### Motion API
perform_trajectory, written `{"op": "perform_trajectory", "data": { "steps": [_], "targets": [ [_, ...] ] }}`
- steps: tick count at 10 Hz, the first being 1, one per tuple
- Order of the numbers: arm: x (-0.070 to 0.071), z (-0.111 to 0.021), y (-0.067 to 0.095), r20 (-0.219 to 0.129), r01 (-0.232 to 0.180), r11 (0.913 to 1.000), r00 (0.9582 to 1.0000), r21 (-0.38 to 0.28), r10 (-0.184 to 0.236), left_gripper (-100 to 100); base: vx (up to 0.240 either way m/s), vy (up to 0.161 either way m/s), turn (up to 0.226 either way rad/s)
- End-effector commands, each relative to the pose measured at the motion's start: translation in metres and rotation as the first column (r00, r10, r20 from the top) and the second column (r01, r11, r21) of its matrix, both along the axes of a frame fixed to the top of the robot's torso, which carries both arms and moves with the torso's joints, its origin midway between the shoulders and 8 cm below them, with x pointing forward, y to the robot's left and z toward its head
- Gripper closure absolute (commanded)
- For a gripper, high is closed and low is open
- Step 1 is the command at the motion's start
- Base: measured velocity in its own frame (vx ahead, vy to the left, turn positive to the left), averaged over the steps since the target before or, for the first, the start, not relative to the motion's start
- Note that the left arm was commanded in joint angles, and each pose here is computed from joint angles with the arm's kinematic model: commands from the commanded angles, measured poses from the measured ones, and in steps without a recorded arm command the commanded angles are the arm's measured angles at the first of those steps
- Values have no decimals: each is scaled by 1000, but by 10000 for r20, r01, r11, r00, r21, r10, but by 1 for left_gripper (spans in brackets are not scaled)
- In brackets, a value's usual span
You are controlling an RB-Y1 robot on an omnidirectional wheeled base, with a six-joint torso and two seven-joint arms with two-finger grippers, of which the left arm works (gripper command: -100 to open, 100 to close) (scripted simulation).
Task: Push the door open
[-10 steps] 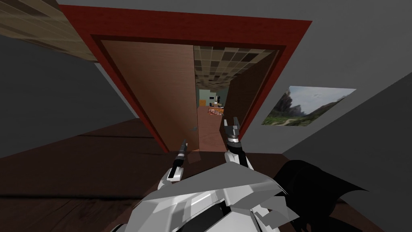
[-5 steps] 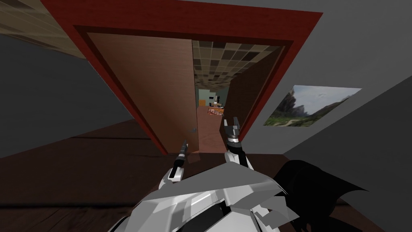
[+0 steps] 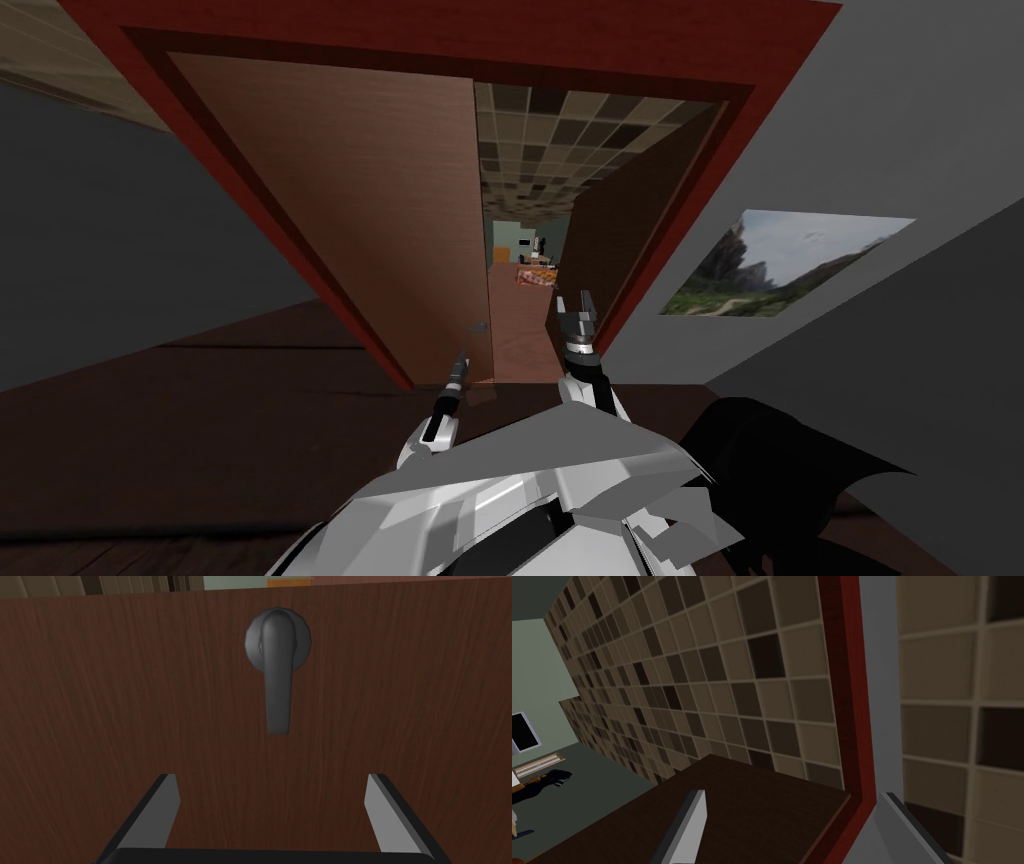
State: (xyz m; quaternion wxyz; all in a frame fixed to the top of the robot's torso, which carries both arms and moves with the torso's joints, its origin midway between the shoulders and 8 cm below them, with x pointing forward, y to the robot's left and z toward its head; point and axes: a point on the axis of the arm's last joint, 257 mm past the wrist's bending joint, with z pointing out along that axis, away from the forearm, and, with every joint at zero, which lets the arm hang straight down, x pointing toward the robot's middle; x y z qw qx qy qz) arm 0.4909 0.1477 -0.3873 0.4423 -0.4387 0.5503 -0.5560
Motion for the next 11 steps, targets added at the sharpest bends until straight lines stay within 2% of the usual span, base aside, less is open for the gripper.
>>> {"op": "perform_trajectory", "data": {
  "steps": [1, 6, 11],
  "targets": [
    [0, 0, 0, 0, 0, 10000, 10000, 0, 0, -100, 19, -1, -2],
    [0, -2, 11, -22, -167, 9998, 9999, 116, 167, -100, 181, -42, -28],
    [-1, -4, 9, -63, -276, 9996, 9996, 14, 276, -100, 192, -40, -26]
  ]
}}
